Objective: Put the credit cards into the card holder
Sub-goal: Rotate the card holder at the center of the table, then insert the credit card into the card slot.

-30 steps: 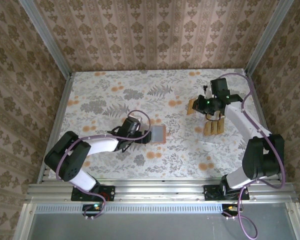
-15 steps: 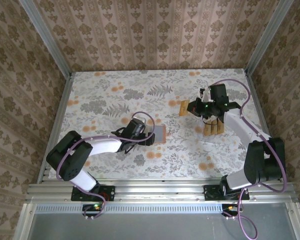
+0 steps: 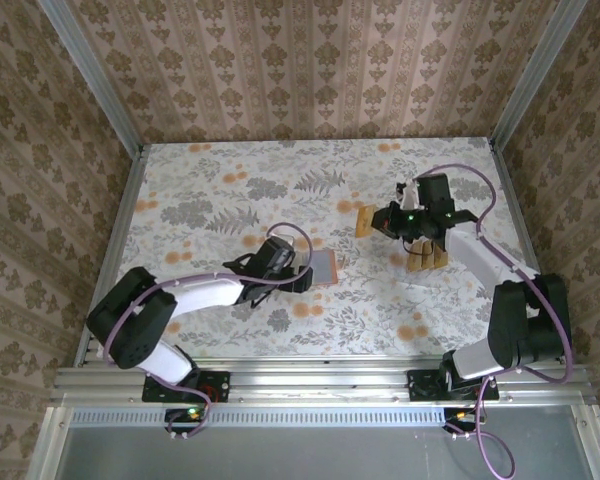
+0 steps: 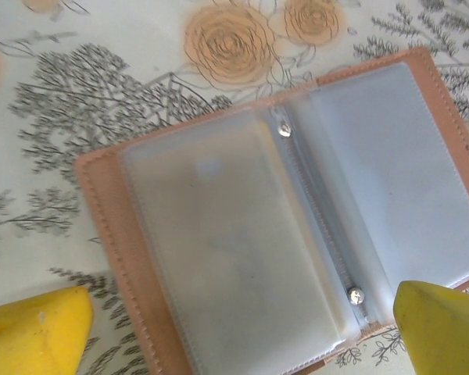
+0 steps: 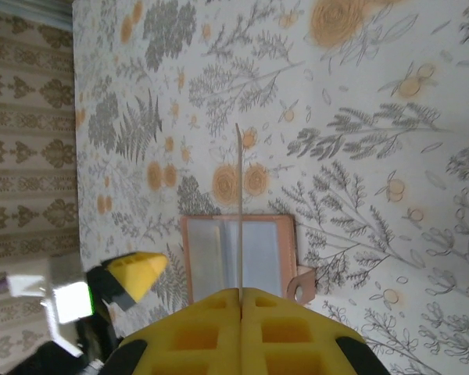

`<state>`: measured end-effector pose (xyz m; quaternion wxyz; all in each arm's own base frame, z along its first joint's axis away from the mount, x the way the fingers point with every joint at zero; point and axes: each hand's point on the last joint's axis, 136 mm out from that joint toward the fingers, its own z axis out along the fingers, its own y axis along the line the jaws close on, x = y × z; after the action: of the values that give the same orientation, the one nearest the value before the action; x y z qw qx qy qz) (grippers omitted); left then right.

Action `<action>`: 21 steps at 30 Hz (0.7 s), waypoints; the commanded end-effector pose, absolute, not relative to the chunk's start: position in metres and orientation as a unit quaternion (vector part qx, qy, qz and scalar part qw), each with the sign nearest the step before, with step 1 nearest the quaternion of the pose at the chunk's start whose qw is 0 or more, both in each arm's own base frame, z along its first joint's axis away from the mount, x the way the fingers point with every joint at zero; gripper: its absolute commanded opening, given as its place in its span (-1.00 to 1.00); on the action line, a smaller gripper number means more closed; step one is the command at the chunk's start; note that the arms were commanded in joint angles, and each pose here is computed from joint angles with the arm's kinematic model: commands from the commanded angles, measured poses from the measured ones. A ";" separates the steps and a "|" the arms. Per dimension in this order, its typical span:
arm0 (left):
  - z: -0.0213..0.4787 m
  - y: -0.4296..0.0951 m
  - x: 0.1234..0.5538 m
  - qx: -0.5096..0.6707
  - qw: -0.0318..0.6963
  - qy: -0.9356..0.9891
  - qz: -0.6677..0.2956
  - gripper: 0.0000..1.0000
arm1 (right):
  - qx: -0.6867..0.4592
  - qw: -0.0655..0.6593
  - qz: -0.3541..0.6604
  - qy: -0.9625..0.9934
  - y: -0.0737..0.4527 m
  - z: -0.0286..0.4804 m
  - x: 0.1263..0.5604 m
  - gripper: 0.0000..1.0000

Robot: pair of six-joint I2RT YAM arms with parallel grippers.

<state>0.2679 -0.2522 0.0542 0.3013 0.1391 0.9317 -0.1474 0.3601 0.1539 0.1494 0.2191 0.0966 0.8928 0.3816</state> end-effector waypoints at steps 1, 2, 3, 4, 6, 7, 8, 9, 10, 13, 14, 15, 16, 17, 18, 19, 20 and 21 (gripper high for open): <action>0.075 -0.232 0.279 0.124 0.314 0.935 -0.112 1.00 | 0.060 0.221 0.408 0.884 0.177 0.147 0.354 -1.00; 0.076 -0.227 0.281 0.125 0.309 0.937 -0.102 1.00 | 0.053 0.222 0.413 0.882 0.183 0.145 0.353 -1.00; 0.076 -0.224 0.281 0.128 0.306 0.939 -0.093 1.00 | 0.049 0.221 0.417 0.880 0.188 0.142 0.351 -1.00; 0.077 -0.220 0.284 0.130 0.303 0.940 -0.083 1.00 | 0.045 0.222 0.421 0.878 0.194 0.139 0.351 -1.00; 0.074 -0.213 0.285 0.133 0.295 0.944 -0.067 1.00 | 0.039 0.224 0.426 0.876 0.203 0.132 0.349 -1.00; 0.073 -0.210 0.286 0.133 0.292 0.945 -0.063 1.00 | 0.035 0.226 0.431 0.873 0.209 0.130 0.347 -1.00; 0.071 -0.208 0.285 0.134 0.288 0.946 -0.059 1.00 | 0.031 0.229 0.436 0.870 0.215 0.127 0.346 -1.00; 0.070 -0.207 0.285 0.134 0.286 0.947 -0.056 1.00 | 0.031 0.230 0.437 0.869 0.218 0.123 0.344 -1.00; 0.068 -0.205 0.284 0.135 0.283 0.948 -0.054 1.00 | 0.025 0.230 0.440 0.868 0.223 0.120 0.342 -1.00; 0.061 -0.203 0.280 0.132 0.275 0.951 -0.052 1.00 | 0.017 0.227 0.433 0.872 0.235 0.108 0.336 -1.00; 0.058 -0.202 0.279 0.131 0.273 0.952 -0.053 1.00 | 0.012 0.226 0.430 0.874 0.240 0.105 0.334 -1.00; 0.056 -0.202 0.278 0.129 0.271 0.952 -0.053 1.00 | 0.009 0.224 0.429 0.875 0.243 0.101 0.332 -1.00; 0.054 -0.201 0.277 0.127 0.270 0.953 -0.054 1.00 | 0.005 0.225 0.430 0.874 0.247 0.098 0.330 -1.00; 0.052 -0.201 0.277 0.124 0.270 0.953 -0.054 1.00 | 0.004 0.224 0.432 0.874 0.250 0.096 0.329 -1.00; 0.050 -0.200 0.276 0.123 0.268 0.954 -0.054 1.00 | 0.005 0.224 0.435 0.872 0.252 0.093 0.328 -1.00; 0.048 -0.201 0.276 0.123 0.268 0.954 -0.054 1.00 | 0.005 0.225 0.442 0.868 0.254 0.091 0.327 -1.00; 0.046 -0.200 0.275 0.122 0.266 0.955 -0.054 1.00 | 0.006 0.228 0.456 0.860 0.256 0.092 0.326 -1.00; 0.044 -0.201 0.275 0.122 0.264 0.955 -0.054 1.00 | 0.009 0.231 0.462 0.856 0.257 0.090 0.326 -1.00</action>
<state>0.2784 -0.2069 0.0568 0.2771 0.1259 0.9502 -0.0665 0.3186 0.2537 0.0891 0.2048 0.0005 0.8734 0.4418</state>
